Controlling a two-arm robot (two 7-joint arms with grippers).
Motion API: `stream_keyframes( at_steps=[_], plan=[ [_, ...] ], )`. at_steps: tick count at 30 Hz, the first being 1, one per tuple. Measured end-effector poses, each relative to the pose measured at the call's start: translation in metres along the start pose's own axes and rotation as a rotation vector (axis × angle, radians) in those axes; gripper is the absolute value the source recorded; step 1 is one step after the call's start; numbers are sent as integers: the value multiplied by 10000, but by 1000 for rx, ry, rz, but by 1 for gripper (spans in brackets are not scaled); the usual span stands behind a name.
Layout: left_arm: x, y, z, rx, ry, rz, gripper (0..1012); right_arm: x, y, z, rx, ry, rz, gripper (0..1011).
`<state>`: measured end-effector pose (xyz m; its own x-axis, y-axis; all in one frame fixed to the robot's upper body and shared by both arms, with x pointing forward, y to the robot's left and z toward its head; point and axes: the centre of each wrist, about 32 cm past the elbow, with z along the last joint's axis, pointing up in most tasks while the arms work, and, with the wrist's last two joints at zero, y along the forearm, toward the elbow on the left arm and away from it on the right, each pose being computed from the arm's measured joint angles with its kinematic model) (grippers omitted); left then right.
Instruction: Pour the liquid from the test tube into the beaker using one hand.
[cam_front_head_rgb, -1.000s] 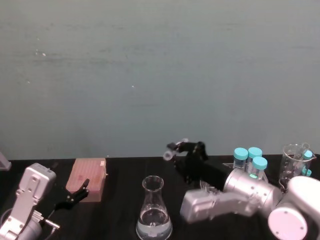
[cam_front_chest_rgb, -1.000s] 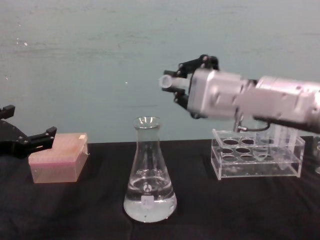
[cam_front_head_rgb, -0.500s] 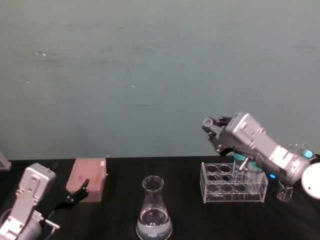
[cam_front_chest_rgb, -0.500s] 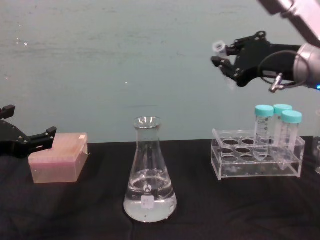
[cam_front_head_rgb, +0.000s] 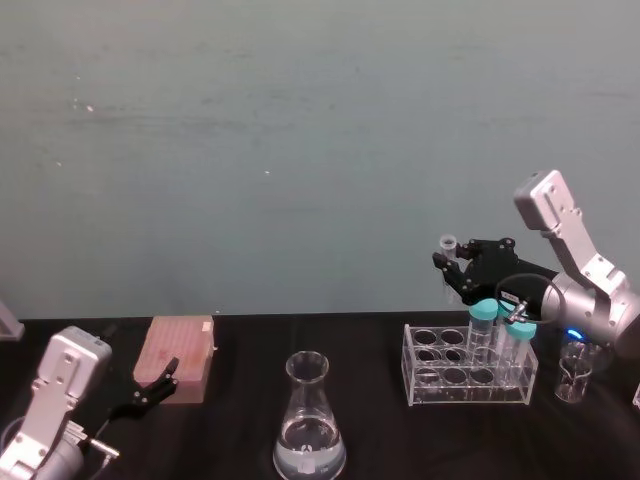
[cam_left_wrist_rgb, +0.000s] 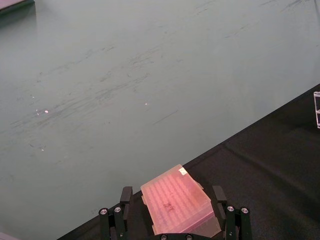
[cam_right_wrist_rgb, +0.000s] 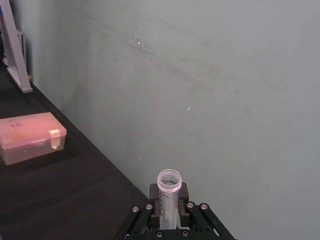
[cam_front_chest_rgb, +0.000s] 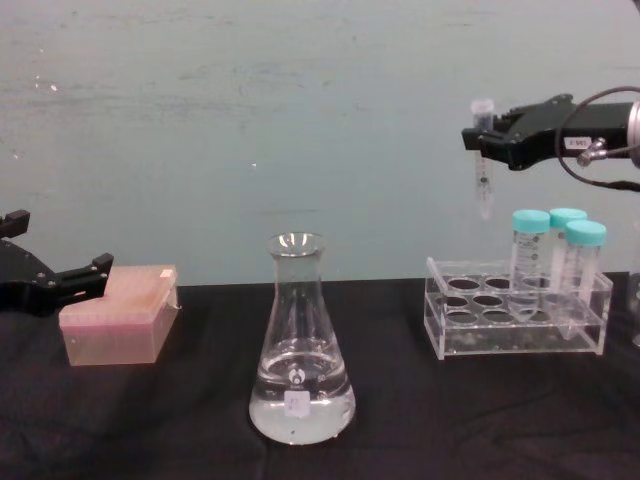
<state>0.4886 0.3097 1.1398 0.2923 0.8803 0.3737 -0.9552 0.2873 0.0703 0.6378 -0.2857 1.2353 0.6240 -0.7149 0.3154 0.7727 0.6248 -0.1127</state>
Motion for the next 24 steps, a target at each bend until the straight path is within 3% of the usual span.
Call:
stream_keyframes(
  at_steps=[6, 24],
  plan=[
    [0, 0, 0, 0, 0, 0, 1000, 27, 4, -18, -8, 50, 23, 208],
    [0, 0, 0, 0, 0, 0, 1000, -90, -1, -14, -30, 80, 89, 208]
  ],
)
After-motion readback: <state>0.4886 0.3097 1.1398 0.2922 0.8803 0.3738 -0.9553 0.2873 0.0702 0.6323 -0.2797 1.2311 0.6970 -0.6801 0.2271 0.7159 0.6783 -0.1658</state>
